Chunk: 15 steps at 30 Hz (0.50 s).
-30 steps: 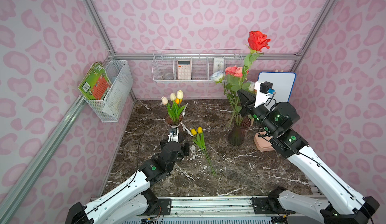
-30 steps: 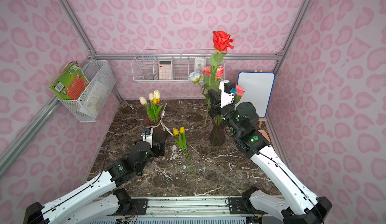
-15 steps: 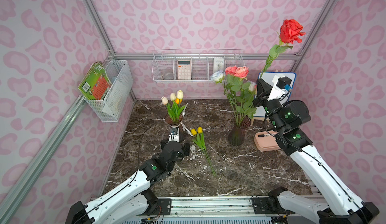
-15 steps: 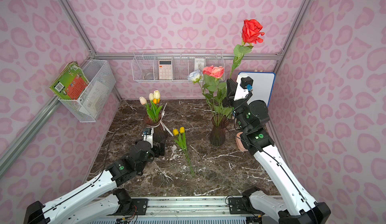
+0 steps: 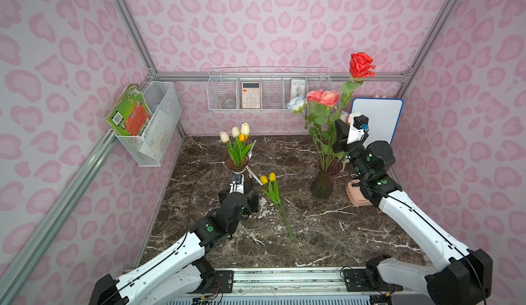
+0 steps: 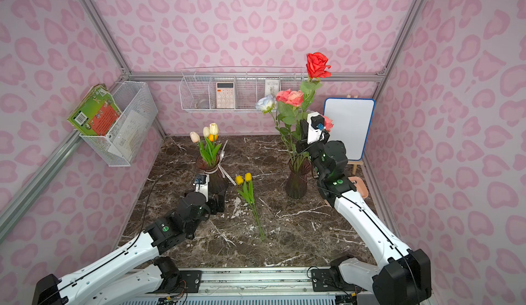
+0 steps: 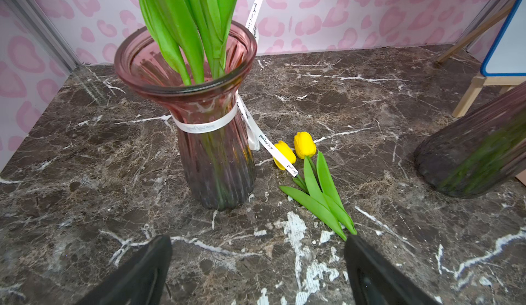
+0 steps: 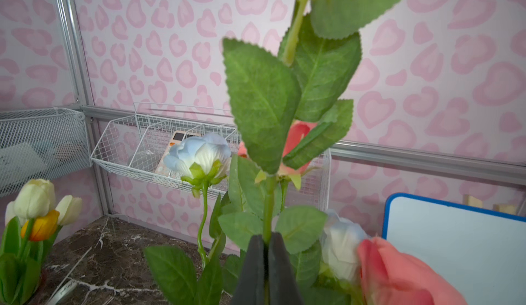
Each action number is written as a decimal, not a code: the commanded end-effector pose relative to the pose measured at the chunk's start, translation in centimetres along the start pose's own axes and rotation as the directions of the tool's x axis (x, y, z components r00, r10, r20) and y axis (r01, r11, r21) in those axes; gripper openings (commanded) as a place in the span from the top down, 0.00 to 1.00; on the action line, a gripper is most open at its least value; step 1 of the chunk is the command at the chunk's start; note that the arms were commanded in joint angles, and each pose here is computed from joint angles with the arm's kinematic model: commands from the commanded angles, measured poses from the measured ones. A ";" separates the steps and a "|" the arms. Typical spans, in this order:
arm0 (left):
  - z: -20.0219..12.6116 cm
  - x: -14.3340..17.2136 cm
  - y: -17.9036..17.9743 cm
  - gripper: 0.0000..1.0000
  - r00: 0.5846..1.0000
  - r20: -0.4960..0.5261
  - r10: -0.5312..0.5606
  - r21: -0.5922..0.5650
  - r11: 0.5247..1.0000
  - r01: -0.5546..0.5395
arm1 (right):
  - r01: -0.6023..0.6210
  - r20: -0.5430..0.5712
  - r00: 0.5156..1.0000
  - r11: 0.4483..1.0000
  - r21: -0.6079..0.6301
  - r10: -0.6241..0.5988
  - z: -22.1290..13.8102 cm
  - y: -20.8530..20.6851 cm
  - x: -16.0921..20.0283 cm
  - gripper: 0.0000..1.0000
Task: Arrange the flowers in different vases according to their variety
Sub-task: Insert the flower into the vase.
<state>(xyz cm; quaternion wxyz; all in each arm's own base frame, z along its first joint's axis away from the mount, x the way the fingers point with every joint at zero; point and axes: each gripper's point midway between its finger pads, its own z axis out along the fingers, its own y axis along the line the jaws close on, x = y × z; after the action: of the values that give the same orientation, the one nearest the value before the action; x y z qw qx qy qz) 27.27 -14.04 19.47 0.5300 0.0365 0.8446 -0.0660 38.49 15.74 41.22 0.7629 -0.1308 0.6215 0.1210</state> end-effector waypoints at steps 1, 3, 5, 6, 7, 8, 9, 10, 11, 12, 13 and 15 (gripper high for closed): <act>0.1 -0.3 -0.2 0.01 1.000 0.012 -0.011 0.009 1.000 0.011 | 0.013 0.045 0.999 1.000 0.003 -0.014 -0.7 -0.2 0.0 1.00; 0.1 -0.3 -0.2 0.01 1.000 0.011 -0.011 0.010 1.000 0.011 | -0.004 0.021 1.000 1.000 -0.001 0.004 -1.1 -0.1 1.2 1.00; 0.1 -0.2 -0.3 0.01 1.000 0.009 -0.011 0.011 1.000 0.011 | -0.032 -0.008 0.999 0.999 -0.010 0.032 -1.5 0.0 2.3 0.96; 0.2 -0.2 -0.3 0.01 1.000 0.008 -0.010 0.010 1.000 0.010 | -0.047 -0.025 0.999 0.999 -0.015 0.047 -1.7 0.1 2.7 0.88; 0.2 -0.1 -0.3 0.02 1.000 0.006 -0.009 0.010 1.000 0.009 | -0.062 -0.052 0.997 0.998 -0.017 0.061 -1.7 0.2 3.3 0.80; 0.2 -0.2 -0.3 0.01 1.000 0.006 -0.012 0.010 1.000 0.012 | -0.074 -0.075 0.995 0.997 -0.018 0.073 -1.7 0.3 3.8 0.73; 0.2 -0.2 -0.3 0.01 1.000 0.005 -0.011 0.012 1.000 0.011 | -0.085 -0.101 0.991 0.996 -0.025 0.082 -1.7 0.4 4.1 0.69; 0.3 -0.1 -0.4 0.02 1.000 0.005 -0.010 0.014 1.000 0.010 | -0.094 -0.127 0.988 0.995 -0.035 0.089 -1.7 0.7 4.4 0.66; 0.4 -0.1 -0.5 0.01 1.000 0.004 -0.011 0.014 1.000 0.011 | -0.106 -0.150 0.984 0.994 -0.038 0.099 -1.8 0.8 4.7 0.64; 0.5 0.1 -0.4 0.02 1.000 0.000 -0.008 0.010 1.000 0.008 | -0.121 -0.177 0.978 0.992 -0.037 0.113 -2.0 0.8 5.0 0.62; 0.6 0.1 -0.5 0.02 1.000 -0.003 -0.005 0.006 1.000 0.005 | -0.135 -0.203 0.971 0.990 -0.036 0.125 -2.2 0.9 5.3 0.60; 0.9 0.4 -0.4 0.01 1.000 -0.014 0.001 -0.003 1.000 -0.001 | -0.160 -0.244 0.959 0.986 -0.038 0.147 -2.7 1.1 5.7 0.52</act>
<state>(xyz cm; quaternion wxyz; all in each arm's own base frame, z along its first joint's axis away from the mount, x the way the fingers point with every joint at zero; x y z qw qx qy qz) 27.51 -14.35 18.52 0.5200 0.0419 0.8510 -0.0597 37.28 15.72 36.62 0.7033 -0.1239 0.6814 0.1603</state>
